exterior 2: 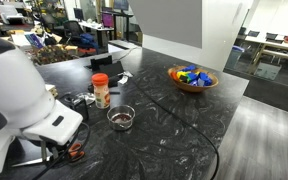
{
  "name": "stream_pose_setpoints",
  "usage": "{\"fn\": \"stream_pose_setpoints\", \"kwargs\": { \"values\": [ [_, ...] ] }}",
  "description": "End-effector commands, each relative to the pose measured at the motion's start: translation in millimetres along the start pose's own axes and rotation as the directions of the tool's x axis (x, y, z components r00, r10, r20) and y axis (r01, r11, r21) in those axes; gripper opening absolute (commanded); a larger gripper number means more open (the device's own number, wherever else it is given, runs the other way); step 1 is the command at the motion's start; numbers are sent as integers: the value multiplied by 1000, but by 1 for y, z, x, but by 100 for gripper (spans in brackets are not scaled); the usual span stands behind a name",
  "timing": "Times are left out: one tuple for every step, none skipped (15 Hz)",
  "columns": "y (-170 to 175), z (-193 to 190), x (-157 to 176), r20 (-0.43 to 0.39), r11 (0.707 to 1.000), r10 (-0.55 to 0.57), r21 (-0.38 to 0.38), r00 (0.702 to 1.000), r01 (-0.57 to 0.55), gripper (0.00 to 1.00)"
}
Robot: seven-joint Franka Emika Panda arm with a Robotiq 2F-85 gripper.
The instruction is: Put the scissors on the table
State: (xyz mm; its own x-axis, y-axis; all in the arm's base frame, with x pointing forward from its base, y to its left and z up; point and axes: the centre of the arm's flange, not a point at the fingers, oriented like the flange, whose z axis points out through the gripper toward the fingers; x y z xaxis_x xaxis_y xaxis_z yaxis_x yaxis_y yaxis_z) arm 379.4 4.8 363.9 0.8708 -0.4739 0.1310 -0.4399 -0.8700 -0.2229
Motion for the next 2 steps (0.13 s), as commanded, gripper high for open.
{"fn": "stream_pose_setpoints", "kwargs": {
  "values": [
    [0, 0, 0, 0, 1000, 1, 0, 1000, -1, 48],
    [0, 0, 0, 0, 1000, 1, 0, 1000, -1, 48]
  ]
}}
